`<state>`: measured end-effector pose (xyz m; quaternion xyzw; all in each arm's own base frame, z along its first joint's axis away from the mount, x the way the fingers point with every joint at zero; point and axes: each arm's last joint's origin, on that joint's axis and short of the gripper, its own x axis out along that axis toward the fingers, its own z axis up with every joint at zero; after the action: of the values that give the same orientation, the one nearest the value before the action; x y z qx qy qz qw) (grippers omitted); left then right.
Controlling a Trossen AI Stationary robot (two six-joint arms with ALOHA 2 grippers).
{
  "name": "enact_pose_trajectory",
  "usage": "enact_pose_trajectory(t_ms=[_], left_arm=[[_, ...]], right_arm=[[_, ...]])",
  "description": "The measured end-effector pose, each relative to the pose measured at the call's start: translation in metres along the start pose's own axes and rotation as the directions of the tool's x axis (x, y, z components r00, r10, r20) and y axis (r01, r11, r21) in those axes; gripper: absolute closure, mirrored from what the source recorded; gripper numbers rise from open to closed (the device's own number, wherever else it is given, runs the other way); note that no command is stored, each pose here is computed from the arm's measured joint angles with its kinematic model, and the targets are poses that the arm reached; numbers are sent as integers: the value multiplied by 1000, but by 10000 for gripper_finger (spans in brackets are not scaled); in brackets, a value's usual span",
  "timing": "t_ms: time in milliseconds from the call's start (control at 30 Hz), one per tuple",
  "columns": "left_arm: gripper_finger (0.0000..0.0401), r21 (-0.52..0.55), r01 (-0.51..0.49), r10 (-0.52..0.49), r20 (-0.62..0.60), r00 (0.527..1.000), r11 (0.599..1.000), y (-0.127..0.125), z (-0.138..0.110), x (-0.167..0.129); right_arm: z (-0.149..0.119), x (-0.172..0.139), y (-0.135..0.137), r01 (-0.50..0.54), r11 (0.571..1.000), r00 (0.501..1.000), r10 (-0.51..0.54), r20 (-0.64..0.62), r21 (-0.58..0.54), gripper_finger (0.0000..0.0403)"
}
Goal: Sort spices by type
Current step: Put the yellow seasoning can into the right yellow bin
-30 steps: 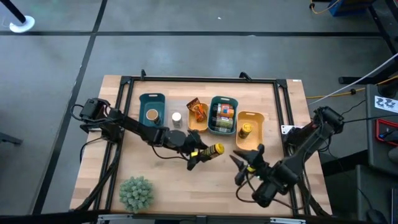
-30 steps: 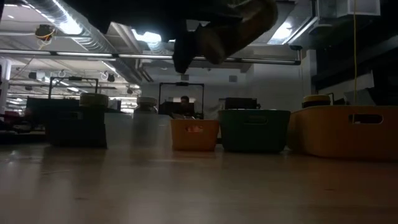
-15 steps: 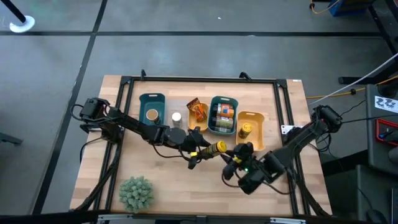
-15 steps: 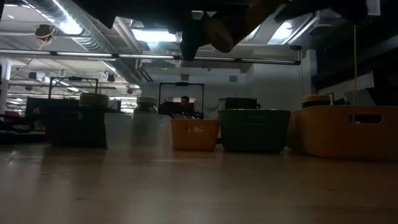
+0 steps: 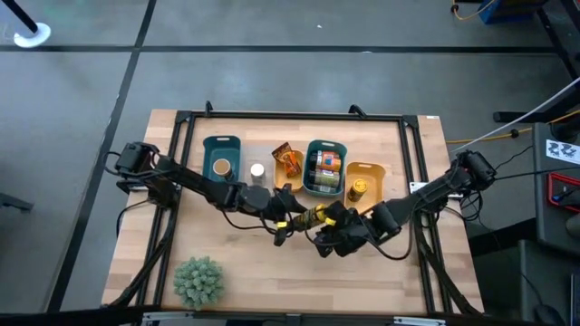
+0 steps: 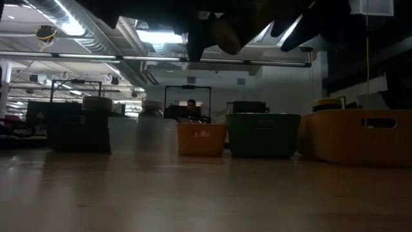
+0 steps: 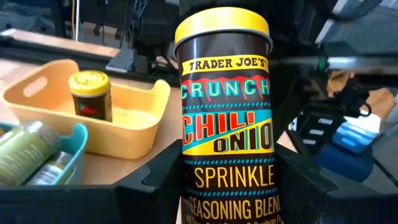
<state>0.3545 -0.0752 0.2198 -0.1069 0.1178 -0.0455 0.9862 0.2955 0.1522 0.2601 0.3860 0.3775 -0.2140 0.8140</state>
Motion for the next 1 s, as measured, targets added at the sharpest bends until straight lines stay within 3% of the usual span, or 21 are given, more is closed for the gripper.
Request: enact_pose_trajectory(t_ms=[67,233,433,567,667,767,900,1000], left_arm=[[217,0,-2,2,16,1000,1000,1,5,-3],[216,-4,-30,30,22,999,1000,8,21,-15],[213,-9,-67,67,36,997,998,18,42,-36],[216,27,-79,76,100,992,996,21,60,-52],[214,62,-103,91,174,981,993,23,77,-67],[213,96,-121,96,235,967,988,25,91,-82],[214,138,-140,94,295,951,981,24,104,-98],[214,153,-143,91,308,947,978,24,107,-103]], right_arm=[[-2,-1,1,-5,1000,1000,5,-1,-21,292],[-11,-16,4,-21,977,998,33,51,-210,292],[3,-51,1,5,905,975,90,203,-424,292],[20,-84,-4,106,834,915,131,381,-541,292],[32,-107,-6,171,805,853,168,495,-568,292],[44,-121,-6,177,811,808,204,552,-558,292],[57,-125,-4,143,850,771,225,596,-507,292],[66,-123,-4,132,862,764,227,604,-490,292]])
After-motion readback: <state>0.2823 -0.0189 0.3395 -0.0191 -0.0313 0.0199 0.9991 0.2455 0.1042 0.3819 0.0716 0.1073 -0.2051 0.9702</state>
